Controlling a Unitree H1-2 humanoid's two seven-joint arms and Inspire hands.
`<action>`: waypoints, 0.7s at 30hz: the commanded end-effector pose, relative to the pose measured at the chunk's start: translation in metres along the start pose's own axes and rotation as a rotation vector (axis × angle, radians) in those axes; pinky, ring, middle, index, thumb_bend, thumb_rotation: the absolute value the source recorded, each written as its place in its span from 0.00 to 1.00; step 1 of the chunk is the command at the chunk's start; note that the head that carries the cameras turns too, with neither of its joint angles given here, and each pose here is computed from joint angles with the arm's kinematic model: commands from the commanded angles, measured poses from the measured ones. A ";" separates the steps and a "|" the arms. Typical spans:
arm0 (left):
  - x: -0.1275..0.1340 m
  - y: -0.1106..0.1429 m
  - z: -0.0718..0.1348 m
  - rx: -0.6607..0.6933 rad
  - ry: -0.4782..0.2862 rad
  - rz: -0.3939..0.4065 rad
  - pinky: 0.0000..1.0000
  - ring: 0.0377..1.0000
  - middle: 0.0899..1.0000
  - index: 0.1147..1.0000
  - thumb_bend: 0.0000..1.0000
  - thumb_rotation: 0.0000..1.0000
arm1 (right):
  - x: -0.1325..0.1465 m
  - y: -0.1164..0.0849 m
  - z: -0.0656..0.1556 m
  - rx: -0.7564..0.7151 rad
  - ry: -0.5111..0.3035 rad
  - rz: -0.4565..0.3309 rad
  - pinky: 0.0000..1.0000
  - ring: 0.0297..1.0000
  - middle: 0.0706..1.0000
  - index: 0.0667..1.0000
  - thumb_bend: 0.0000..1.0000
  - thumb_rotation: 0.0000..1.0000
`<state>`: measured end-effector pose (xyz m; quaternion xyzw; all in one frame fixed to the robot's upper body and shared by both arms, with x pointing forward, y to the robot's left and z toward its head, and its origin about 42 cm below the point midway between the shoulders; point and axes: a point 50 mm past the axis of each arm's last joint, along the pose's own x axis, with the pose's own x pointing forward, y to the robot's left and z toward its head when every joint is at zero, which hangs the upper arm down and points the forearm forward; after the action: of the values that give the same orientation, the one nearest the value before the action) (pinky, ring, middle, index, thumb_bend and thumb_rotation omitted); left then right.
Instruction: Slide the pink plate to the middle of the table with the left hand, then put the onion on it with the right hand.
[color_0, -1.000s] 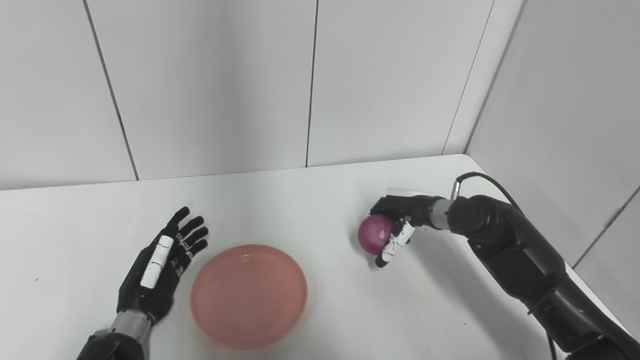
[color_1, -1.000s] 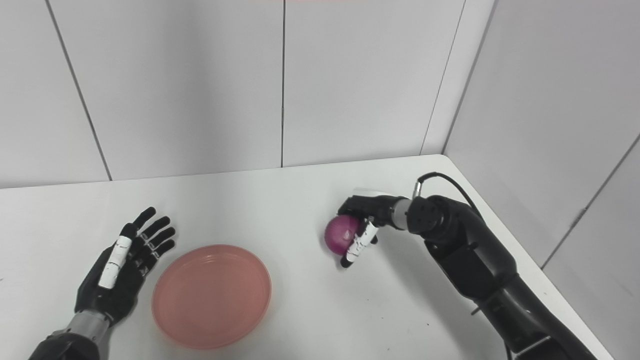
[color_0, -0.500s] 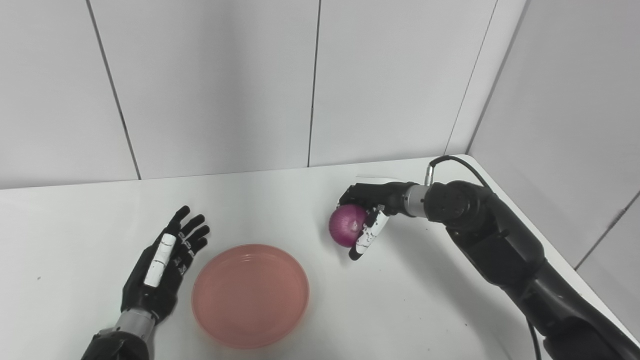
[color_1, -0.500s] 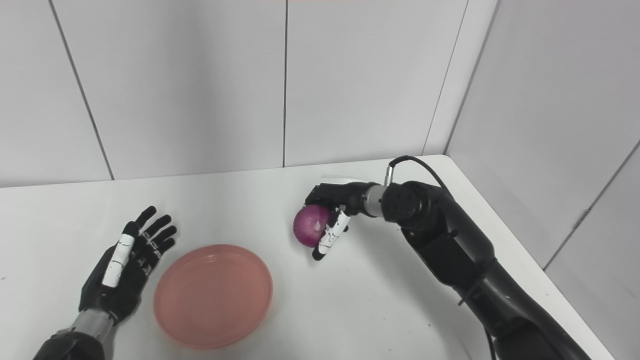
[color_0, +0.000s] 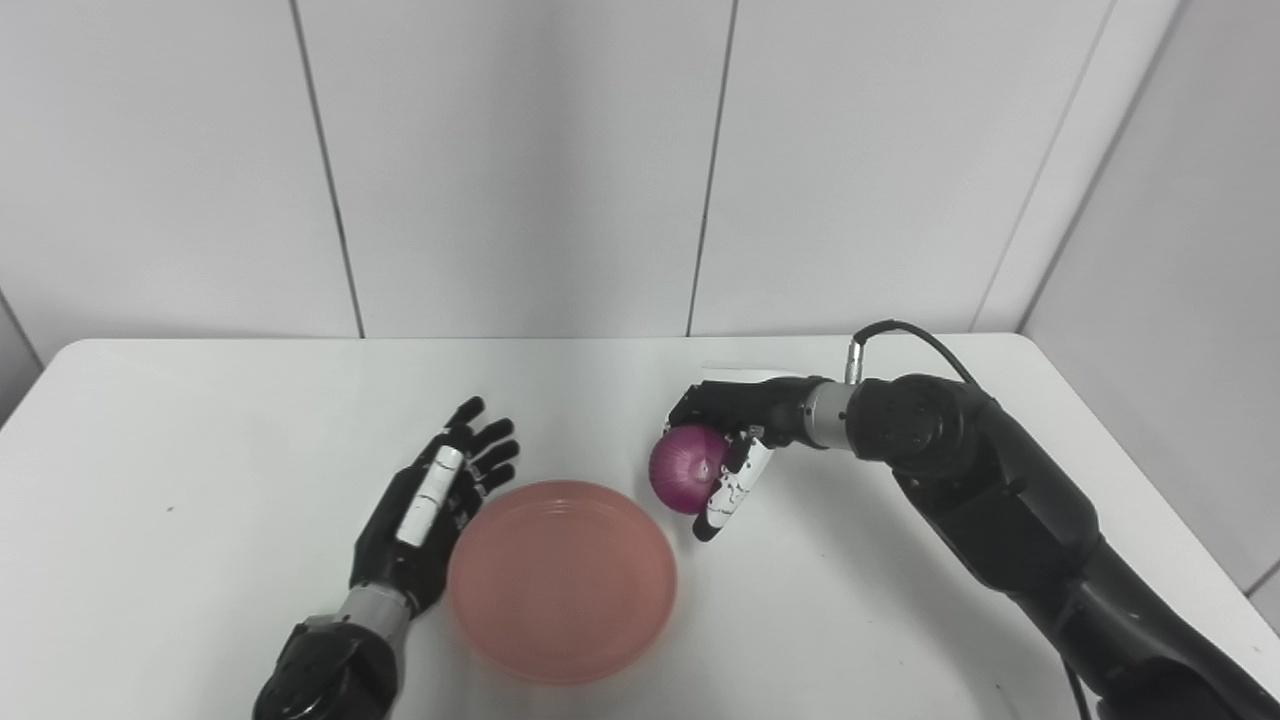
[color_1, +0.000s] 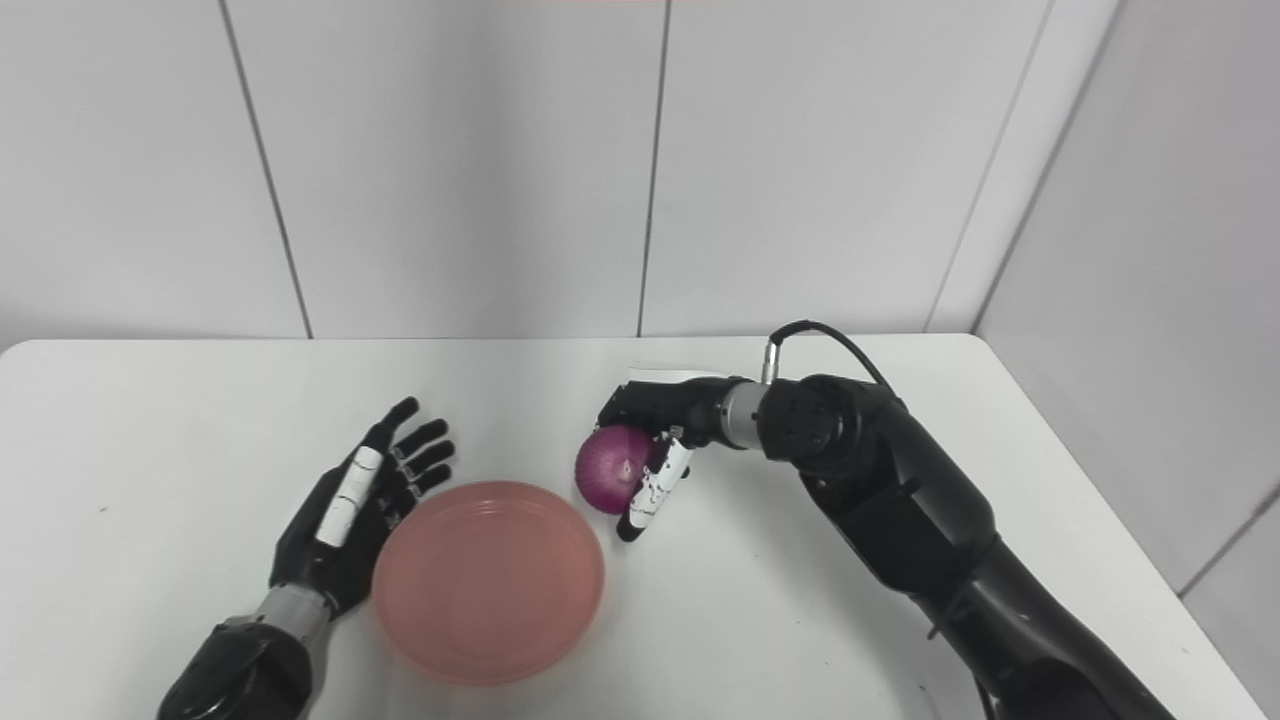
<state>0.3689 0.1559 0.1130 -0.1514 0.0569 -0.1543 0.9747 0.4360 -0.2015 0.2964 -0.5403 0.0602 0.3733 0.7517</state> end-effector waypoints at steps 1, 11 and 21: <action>-0.019 0.005 -0.045 -0.020 0.180 0.063 0.87 0.84 0.83 0.89 0.81 0.67 | -0.006 -0.027 0.017 -0.064 -0.053 -0.076 0.22 0.27 0.44 0.45 0.53 0.00; -0.017 -0.003 -0.048 -0.010 0.171 0.055 0.87 0.84 0.84 0.90 0.81 0.68 | 0.006 -0.023 0.038 -0.094 -0.109 -0.079 0.24 0.29 0.44 0.45 0.53 0.00; -0.016 -0.011 -0.050 -0.008 0.172 0.062 0.86 0.84 0.83 0.89 0.80 0.69 | 0.019 -0.012 0.050 -0.091 -0.144 -0.038 0.24 0.30 0.40 0.49 0.53 0.00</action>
<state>0.3656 0.1379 0.1126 -0.1430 0.0530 -0.1540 0.9762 0.4345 -0.1583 0.2886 -0.5354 0.0215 0.4096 0.7383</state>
